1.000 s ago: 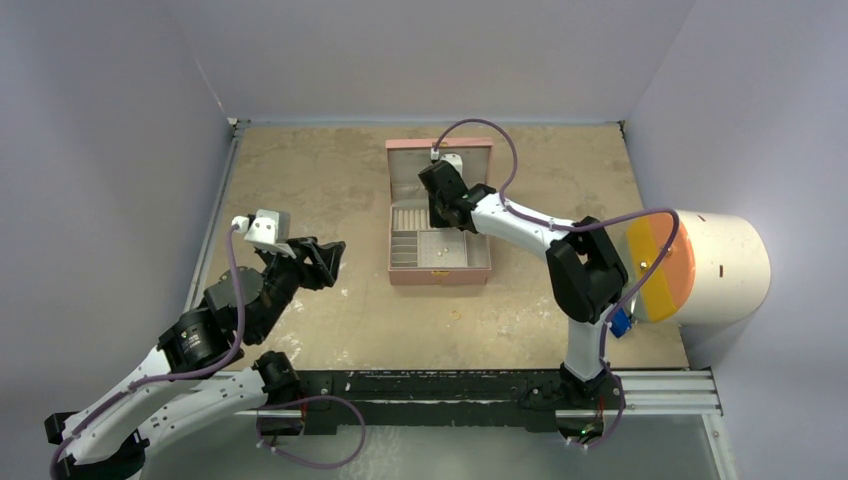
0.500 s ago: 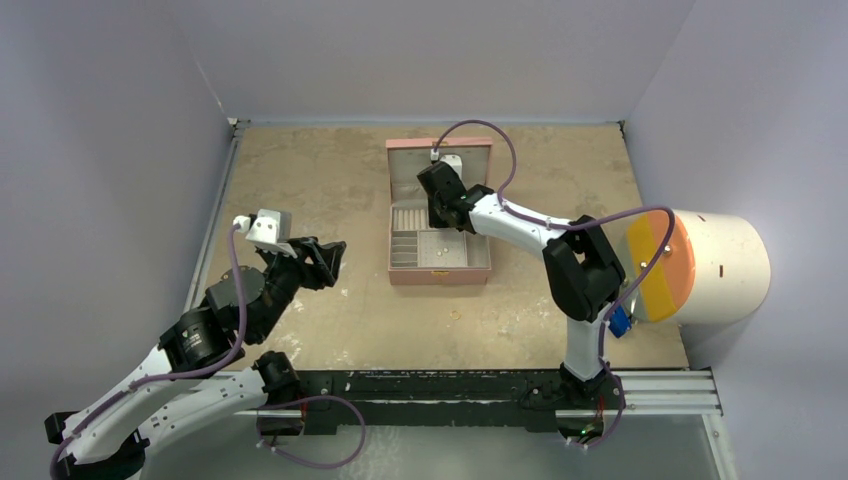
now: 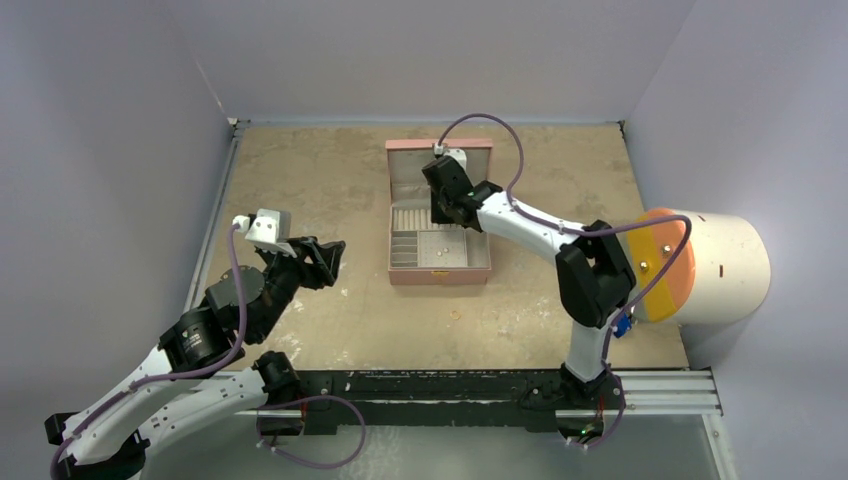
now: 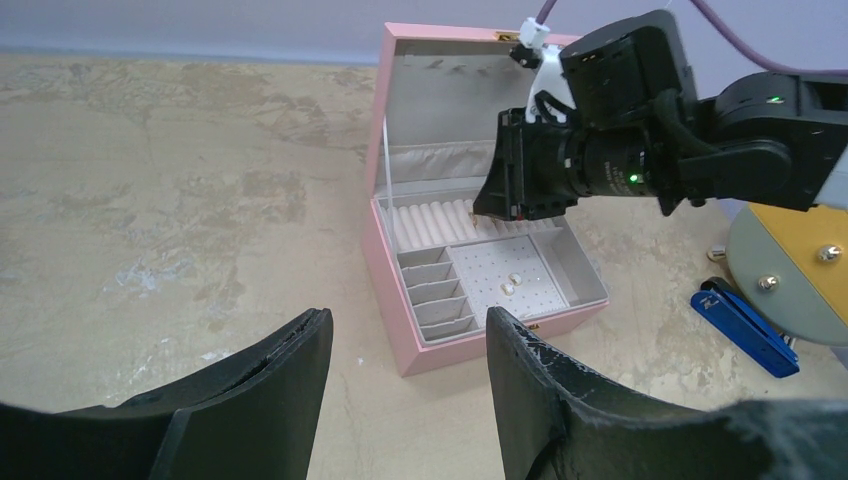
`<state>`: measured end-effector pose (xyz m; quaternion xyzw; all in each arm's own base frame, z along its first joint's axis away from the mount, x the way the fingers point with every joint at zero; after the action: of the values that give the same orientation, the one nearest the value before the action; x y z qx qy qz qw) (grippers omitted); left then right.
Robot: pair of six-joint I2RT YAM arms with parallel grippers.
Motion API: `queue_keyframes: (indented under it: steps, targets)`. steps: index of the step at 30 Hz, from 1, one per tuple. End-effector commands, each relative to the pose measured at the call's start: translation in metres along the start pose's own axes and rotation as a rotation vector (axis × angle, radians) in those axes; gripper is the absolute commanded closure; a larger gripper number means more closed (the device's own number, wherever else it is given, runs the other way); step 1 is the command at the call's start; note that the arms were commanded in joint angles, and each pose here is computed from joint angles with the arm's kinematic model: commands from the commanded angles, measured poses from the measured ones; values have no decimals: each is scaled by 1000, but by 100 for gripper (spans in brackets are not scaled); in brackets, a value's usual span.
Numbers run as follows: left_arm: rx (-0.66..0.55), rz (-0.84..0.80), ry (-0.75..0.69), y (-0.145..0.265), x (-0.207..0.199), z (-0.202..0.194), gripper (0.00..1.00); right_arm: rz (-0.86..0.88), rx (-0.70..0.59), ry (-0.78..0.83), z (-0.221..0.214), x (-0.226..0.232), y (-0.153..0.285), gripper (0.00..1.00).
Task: Organize the mixed jewelry
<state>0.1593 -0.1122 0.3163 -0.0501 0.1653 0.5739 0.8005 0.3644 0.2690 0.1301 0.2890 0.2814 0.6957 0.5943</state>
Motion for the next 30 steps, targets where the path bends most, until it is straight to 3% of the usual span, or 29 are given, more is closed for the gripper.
queue_keyframes:
  steps: [1,15,23,30]
  targets:
    - [-9,-1,-21,-2,0,1,43,54,-94,-34,33,-2,43,76]
    - [-1,9,-27,-5,1,-1,42,325,-69,38,-23,9,119,76]
    - [-2,25,-30,-6,3,-1,42,341,-5,154,-87,21,145,76]
    - [5,32,-34,-8,3,-2,42,282,82,42,-139,2,140,77]
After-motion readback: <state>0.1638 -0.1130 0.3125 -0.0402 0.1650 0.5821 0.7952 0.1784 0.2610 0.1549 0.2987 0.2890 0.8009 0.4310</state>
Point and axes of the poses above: each gripper's point midway between its finger pads, its own y axis back along the fingers, its own x axis along the line the jaws close on, z = x × y, the point moved 4 cm from there along y, back along the fingers, and after that the axes turned 3 degrees about y, right-handed, at the moved point
